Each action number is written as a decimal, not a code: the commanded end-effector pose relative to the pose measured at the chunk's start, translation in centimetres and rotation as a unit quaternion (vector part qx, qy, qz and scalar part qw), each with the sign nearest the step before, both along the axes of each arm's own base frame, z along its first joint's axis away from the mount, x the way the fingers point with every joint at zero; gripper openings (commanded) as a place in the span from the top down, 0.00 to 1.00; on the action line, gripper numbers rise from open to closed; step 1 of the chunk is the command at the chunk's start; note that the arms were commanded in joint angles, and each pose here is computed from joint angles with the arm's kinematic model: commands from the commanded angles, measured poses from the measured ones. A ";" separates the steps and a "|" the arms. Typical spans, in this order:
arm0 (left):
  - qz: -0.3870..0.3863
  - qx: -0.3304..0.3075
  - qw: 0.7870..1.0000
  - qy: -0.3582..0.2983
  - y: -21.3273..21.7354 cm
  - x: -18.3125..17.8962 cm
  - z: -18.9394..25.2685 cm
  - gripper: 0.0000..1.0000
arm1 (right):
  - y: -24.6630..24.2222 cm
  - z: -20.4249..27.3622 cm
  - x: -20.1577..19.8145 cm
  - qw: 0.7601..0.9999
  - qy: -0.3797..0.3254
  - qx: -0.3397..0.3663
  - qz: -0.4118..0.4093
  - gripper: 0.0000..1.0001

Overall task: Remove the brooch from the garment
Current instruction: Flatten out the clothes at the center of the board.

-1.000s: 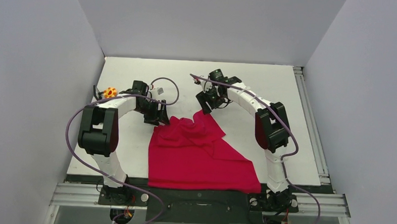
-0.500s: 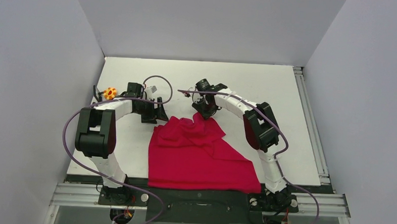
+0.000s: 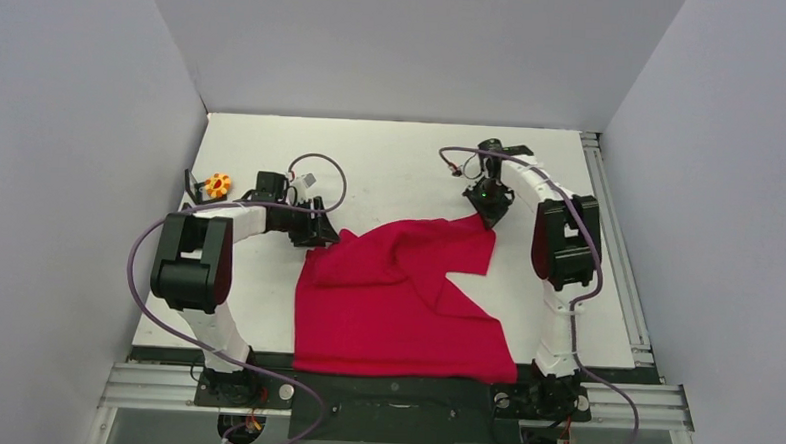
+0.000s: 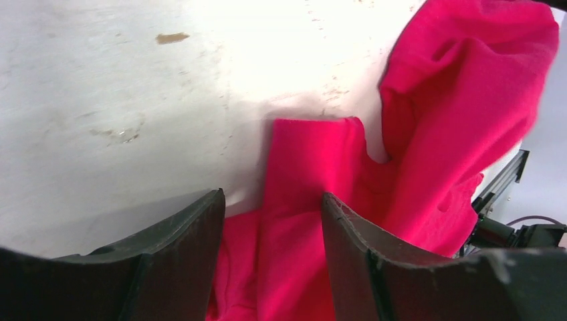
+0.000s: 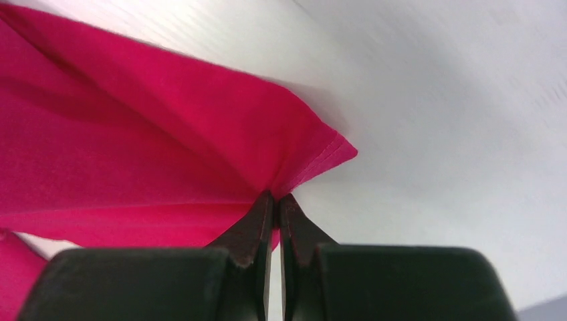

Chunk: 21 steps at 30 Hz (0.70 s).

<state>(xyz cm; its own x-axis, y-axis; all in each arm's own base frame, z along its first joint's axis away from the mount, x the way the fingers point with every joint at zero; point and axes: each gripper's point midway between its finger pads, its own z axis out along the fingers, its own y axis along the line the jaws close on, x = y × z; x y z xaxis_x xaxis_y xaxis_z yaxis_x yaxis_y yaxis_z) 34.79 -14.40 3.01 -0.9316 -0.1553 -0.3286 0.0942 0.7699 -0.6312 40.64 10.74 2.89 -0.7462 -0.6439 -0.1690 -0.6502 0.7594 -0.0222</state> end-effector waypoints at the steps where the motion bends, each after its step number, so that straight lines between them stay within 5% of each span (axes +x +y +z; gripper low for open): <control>1: -0.031 -0.045 0.998 -0.033 -2.8 1.6 1.5 0.46 | -4.4 3.5 -0.8 0.999 -0.009 -0.038 -0.004 1.00; 6: -0.037 -0.071 0.996 -0.024 -5.0 2.5 0.9 0.51 | -7.9 3.5 -1.3 0.998 0.008 -0.052 -0.027 1.00; 11: -0.034 -0.086 0.991 -0.101 -5.7 5.3 4.3 0.97 | -8.1 3.9 -1.9 0.999 0.019 -0.040 -0.020 1.00; 16: -0.091 -0.069 0.970 -0.214 -6.5 5.3 10.3 1.00 | -7.7 4.1 -2.4 0.999 0.028 -0.030 -0.010 1.00; 21: -0.217 -0.009 0.939 -0.268 -8.2 -0.6 10.2 1.00 | -8.0 4.0 -3.2 0.999 0.040 -0.028 -0.007 1.00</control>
